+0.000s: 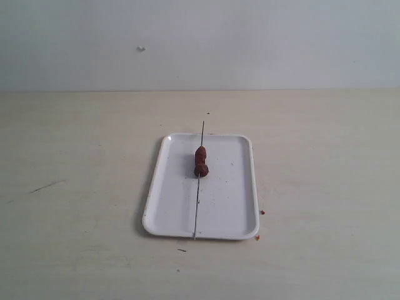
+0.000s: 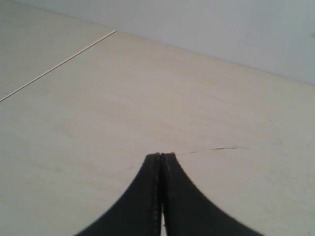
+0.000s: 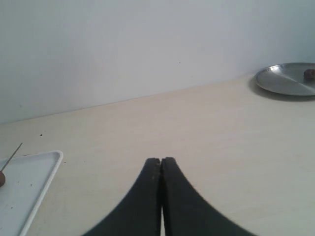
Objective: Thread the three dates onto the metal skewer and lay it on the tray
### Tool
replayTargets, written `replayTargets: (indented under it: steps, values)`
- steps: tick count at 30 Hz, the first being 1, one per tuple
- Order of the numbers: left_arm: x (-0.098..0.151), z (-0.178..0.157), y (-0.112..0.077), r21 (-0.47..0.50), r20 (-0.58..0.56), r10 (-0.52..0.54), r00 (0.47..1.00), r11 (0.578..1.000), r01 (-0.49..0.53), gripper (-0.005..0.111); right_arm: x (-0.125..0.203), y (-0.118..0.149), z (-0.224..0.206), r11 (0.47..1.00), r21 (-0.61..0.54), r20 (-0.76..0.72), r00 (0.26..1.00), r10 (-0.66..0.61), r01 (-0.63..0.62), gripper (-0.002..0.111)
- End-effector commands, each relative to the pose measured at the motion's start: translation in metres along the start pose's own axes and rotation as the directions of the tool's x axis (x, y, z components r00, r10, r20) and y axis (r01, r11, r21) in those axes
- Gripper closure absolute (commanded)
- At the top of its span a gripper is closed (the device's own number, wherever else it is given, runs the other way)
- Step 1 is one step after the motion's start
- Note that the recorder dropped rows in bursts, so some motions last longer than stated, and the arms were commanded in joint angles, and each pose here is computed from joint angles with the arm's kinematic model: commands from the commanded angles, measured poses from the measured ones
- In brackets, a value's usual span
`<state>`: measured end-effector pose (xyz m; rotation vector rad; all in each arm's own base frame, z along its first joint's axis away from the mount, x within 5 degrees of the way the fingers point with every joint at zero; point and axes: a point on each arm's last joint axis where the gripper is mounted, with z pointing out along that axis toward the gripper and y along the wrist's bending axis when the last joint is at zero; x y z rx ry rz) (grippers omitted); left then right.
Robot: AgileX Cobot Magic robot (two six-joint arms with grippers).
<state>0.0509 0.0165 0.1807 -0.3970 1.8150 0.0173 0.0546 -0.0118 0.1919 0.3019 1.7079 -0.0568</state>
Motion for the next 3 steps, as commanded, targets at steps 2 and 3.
replayTargets:
  steps: [2, 3]
  values:
    - [0.0008, 0.0000, 0.0002, 0.000, 0.004, -0.002, 1.000, 1.000, 0.002, 0.107, 0.0004, -0.0005, -0.0001, 1.000, 0.006, 0.010, 1.000, -0.003, 0.003, 0.108]
    - [0.0008, 0.0000, 0.0002, 0.000, 0.004, -0.002, 1.000, 1.000, 0.002, 0.107, 0.0004, -0.0005, -0.0001, 1.000, 0.006, 0.010, 1.000, -0.003, 0.003, 0.108]
